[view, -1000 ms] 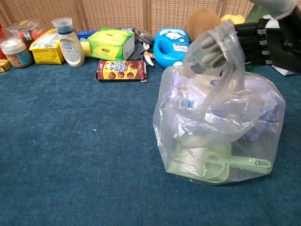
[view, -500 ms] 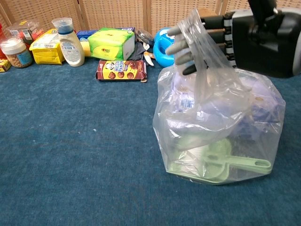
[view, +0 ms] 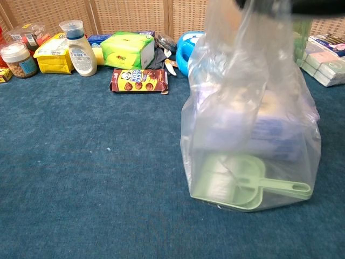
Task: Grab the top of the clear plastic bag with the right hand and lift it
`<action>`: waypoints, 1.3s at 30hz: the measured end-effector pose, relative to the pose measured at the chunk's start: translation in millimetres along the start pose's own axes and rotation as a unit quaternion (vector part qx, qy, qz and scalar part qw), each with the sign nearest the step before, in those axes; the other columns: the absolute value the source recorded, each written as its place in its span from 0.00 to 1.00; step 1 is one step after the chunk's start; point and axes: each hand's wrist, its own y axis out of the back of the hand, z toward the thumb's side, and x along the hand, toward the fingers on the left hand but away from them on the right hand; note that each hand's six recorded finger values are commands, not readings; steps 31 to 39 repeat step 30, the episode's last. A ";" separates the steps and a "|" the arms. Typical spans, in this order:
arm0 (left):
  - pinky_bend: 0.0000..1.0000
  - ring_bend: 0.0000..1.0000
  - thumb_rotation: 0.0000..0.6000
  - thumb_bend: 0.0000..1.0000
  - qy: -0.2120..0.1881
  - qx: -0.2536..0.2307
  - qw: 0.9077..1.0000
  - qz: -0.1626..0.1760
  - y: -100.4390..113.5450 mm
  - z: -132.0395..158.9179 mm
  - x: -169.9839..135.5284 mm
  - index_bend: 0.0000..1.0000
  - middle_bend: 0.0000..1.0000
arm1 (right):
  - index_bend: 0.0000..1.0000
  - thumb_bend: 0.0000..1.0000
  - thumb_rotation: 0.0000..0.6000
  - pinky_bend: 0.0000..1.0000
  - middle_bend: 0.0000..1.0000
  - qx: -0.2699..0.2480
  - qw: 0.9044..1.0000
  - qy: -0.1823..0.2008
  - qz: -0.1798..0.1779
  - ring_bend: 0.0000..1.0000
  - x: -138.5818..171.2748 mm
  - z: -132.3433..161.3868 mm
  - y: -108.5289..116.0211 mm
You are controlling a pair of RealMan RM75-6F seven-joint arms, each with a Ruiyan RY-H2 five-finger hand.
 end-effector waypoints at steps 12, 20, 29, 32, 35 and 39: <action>0.04 0.18 0.12 0.14 -0.011 0.003 1.000 0.003 2.6 7.9 1.5 0.37 0.27 | 0.66 0.38 1.00 0.92 0.75 -0.095 0.994 0.049 -0.021 0.82 17.2 62.6 3.6; 0.04 0.18 0.13 0.14 -0.012 0.011 1.000 0.003 6.4 11.8 -2.1 0.37 0.27 | 0.70 0.39 1.00 0.96 0.78 -0.156 0.984 0.086 -0.007 0.85 32.5 99.9 4.6; 0.04 0.18 0.13 0.14 -0.010 0.017 1.000 0.008 12.5 13.3 -7.9 0.37 0.27 | 0.70 0.39 1.00 0.96 0.78 -0.171 0.979 0.108 0.007 0.86 44.8 122.4 7.1; 0.04 0.18 0.13 0.14 -0.011 0.017 1.000 0.008 12.6 14.1 -7.9 0.37 0.27 | 0.70 0.39 1.00 0.96 0.78 -0.170 0.979 0.108 0.008 0.86 45.4 123.3 6.9; 0.04 0.18 0.13 0.14 -0.011 0.017 1.000 0.008 12.6 14.1 -7.9 0.37 0.27 | 0.70 0.39 1.00 0.96 0.78 -0.170 0.979 0.108 0.008 0.86 45.4 123.3 6.9; 0.04 0.18 0.13 0.14 -0.011 0.017 1.000 0.008 12.6 14.1 -7.9 0.37 0.27 | 0.70 0.39 1.00 0.96 0.78 -0.170 0.979 0.108 0.008 0.86 45.4 123.3 6.9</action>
